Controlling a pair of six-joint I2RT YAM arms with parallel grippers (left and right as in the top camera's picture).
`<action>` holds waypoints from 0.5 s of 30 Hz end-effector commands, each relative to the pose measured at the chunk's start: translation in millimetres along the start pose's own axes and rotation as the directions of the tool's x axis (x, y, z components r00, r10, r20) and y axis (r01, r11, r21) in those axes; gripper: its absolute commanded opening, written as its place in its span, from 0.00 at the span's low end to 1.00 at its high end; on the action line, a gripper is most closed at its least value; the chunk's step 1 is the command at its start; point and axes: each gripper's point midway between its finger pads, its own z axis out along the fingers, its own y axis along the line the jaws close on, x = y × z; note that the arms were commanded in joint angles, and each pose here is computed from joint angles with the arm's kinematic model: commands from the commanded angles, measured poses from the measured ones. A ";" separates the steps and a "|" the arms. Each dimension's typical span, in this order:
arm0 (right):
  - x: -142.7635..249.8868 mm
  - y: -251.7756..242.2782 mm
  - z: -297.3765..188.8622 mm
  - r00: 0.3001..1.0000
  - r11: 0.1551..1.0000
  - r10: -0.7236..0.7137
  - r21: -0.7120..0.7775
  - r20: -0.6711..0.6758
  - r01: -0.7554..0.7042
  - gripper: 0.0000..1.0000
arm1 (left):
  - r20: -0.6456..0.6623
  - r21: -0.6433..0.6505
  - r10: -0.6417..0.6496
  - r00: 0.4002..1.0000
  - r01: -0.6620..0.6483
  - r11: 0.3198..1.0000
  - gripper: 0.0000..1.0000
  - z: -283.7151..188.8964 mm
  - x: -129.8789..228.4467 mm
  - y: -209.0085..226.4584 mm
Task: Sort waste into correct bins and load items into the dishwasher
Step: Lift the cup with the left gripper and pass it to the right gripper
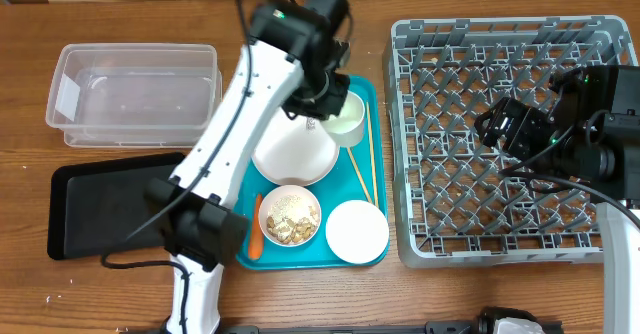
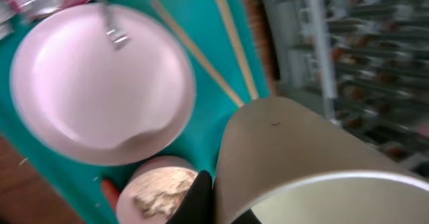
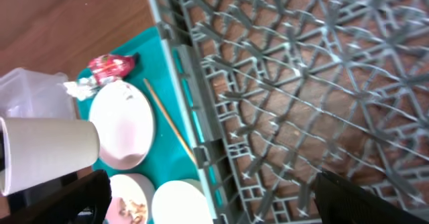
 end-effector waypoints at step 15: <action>33.5 164.7 -74.2 0.913 0.527 -0.388 -0.783 0.124 0.330 0.86 | 0.471 0.812 0.132 0.872 -0.487 0.322 0.04 -148.2 -8.0 -97.5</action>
